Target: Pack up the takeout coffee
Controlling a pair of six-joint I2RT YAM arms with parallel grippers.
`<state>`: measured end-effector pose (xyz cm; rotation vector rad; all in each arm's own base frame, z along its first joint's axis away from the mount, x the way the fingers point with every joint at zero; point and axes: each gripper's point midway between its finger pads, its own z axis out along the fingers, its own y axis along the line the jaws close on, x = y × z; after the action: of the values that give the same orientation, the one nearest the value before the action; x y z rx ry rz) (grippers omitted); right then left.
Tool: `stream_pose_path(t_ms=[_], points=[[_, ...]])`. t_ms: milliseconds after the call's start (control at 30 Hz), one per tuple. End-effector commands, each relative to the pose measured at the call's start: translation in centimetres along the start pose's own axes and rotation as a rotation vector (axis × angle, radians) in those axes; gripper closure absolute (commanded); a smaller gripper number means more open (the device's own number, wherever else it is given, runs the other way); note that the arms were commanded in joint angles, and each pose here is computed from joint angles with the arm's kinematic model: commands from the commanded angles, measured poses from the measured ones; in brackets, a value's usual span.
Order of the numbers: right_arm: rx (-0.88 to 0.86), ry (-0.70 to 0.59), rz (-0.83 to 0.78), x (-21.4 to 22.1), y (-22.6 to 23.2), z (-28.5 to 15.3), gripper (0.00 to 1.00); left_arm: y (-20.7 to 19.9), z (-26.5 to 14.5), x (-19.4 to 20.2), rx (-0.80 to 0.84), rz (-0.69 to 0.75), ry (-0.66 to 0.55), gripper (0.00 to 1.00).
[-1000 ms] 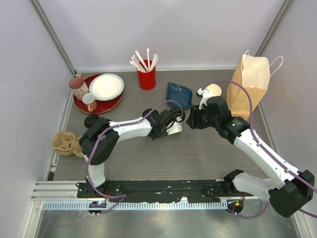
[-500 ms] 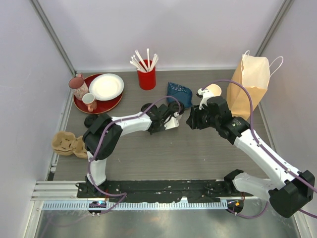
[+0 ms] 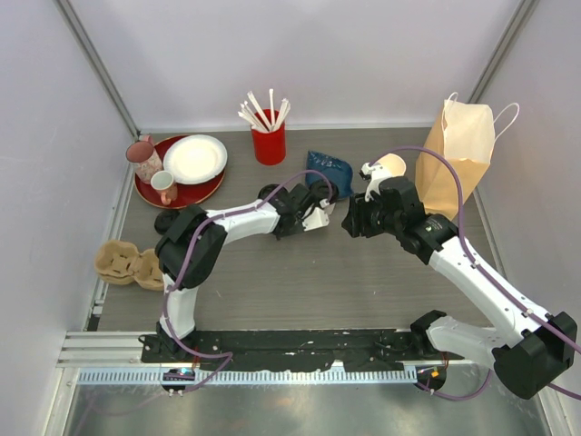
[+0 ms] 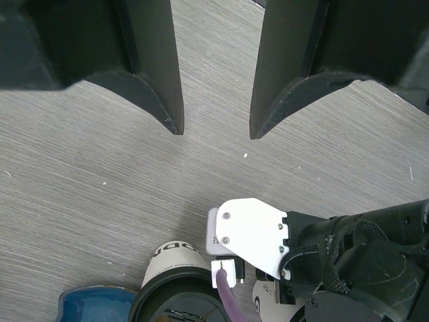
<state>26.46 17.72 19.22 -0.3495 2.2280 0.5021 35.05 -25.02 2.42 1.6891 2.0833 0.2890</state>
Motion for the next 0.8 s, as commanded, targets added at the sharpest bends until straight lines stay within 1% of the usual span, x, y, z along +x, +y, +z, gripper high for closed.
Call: stream_pose_path(t_ms=[0, 167, 267, 367, 400, 467, 500, 533, 567, 600, 667, 700, 733, 767], points=[[-0.002, -0.051, -0.019, -1.4, 0.3, -1.1, 0.51, 1.2, -1.3, -1.2, -0.012, -0.006, -0.043, 1.00], [-0.004, -0.054, -0.024, -1.5, 0.3, -1.1, 0.51, -0.6, -2.8, -1.5, 0.053, -0.012, -0.080, 1.00], [-0.003, -0.045, -0.023, -1.3, 0.3, -0.9, 0.51, -1.7, -3.6, -1.6, 0.078, 0.008, -0.087, 0.98], [-0.002, -0.053, -0.028, -1.6, 0.3, -1.1, 0.50, -2.7, -4.2, -1.4, 0.113, 0.026, -0.082, 0.94], [0.004, -0.065, -0.026, -2.0, 0.2, -1.3, 0.50, -3.0, -4.4, -1.4, 0.126, 0.024, -0.080, 0.91], [0.062, -0.065, -0.019, -2.4, -0.6, -1.6, 0.46, -2.8, -5.7, -1.8, 0.132, 0.010, -0.105, 0.87], [0.116, -0.100, -0.019, -3.8, -1.4, -2.3, 0.45, -2.9, -6.5, -1.8, 0.146, -0.008, -0.106, 0.81], [0.176, -0.117, -0.016, -4.7, -2.5, -2.7, 0.44, -3.1, -7.3, -2.3, 0.170, -0.025, -0.130, 0.77], [0.218, -0.102, -0.021, -4.9, -3.3, -2.9, 0.42, -2.8, -8.8, -2.7, 0.172, -0.040, -0.163, 0.72], [0.240, -0.149, -0.020, -7.2, -3.4, -4.1, 0.41, -3.0, -9.8, -2.8, 0.197, -0.064, -0.172, 0.64], [0.331, -0.182, -0.012, -9.4, -5.3, -5.3, 0.36, -3.3, -12.5, -3.8, 0.247, -0.088, -0.241, 0.58], [0.349, -0.227, -0.027, -11.6, -5.5, -6.3, 0.34, -3.2, -13.8, -3.9, 0.258, -0.102, -0.252, 0.52], [0.399, -0.250, -0.012, -12.8, -7.0, -6.9, 0.33, -3.3, -14.7, -4.1, 0.276, -0.128, -0.265, 0.49], [0.454, -0.272, -0.005, -13.8, -8.1, -7.6, 0.29, -2.9, -15.9, -4.2, 0.266, -0.146, -0.286, 0.46]])
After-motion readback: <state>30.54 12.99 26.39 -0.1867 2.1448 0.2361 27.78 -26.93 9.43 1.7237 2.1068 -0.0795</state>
